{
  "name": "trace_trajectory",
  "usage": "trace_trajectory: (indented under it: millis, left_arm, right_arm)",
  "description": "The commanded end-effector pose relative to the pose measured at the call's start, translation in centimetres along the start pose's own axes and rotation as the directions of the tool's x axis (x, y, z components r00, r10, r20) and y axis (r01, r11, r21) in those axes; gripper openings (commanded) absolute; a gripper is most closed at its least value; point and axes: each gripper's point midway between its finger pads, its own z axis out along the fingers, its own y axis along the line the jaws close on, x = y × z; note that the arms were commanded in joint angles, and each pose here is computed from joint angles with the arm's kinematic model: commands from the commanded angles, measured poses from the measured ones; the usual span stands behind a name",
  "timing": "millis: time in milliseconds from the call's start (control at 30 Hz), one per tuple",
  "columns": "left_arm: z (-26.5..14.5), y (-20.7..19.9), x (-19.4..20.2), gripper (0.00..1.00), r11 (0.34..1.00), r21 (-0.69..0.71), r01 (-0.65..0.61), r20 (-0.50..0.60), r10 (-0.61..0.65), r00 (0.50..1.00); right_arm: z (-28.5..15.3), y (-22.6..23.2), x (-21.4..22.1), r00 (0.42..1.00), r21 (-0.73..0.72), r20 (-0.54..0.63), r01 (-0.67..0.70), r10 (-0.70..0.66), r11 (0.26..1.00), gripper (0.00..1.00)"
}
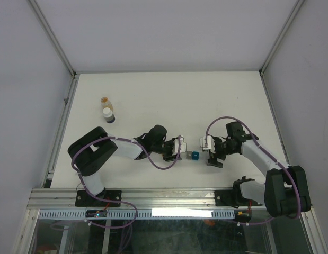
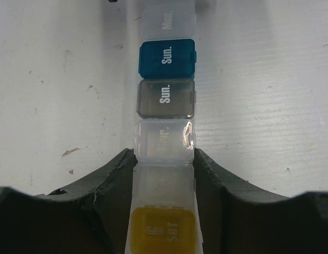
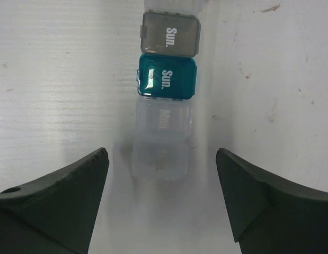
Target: Sort the pills into containers
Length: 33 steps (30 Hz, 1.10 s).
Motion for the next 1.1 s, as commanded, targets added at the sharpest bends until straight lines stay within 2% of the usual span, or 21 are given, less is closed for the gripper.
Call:
trace_trajectory:
  millis: [0, 267, 367, 500, 600, 933, 1067]
  left_arm:
    - [0.5, 0.0, 0.0, 0.44, 1.0, 0.008, -0.011, -0.008, 0.011, 1.0]
    - [0.5, -0.2, 0.0, 0.38, 1.0, 0.01, 0.0, -0.007, 0.0, 1.0]
    - [0.6, -0.2, 0.0, 0.36, 1.0, 0.009, 0.003, -0.009, -0.003, 1.0]
    - [0.5, -0.4, 0.1, 0.31, 1.0, 0.011, 0.004, -0.011, -0.004, 1.0]
    - [0.5, -0.5, 0.2, 0.28, 1.0, 0.013, -0.008, -0.012, 0.008, 1.0]
    - [0.3, -0.5, 0.4, 0.22, 0.999, 0.009, -0.031, -0.02, 0.031, 0.999]
    - [0.3, -0.6, 0.4, 0.21, 0.999, 0.009, -0.036, -0.019, 0.036, 0.999]
  right_arm:
    - [0.0, -1.0, 0.0, 1.0, 0.028, -0.019, 0.022, -0.021, 0.999, 0.83]
    - [0.5, -0.8, 0.4, 0.998, 0.014, -0.051, 0.022, -0.022, 1.0, 0.68]
    - [0.6, -0.8, 0.4, 0.998, 0.008, -0.057, 0.021, -0.021, 1.0, 0.59]
    - [0.6, -0.9, 0.1, 0.999, 0.011, -0.048, 0.001, 0.0, 1.0, 0.4]
    - [0.5, -1.0, -0.3, 0.998, 0.009, -0.04, -0.038, 0.039, 0.999, 0.34]
    - [-0.1, -0.3, -1.0, 0.961, -0.166, -0.041, -0.276, 0.273, 0.947, 0.27]
    - [-0.2, -1.0, -0.7, 0.949, -0.151, -0.041, -0.314, 0.312, 0.937, 0.29]
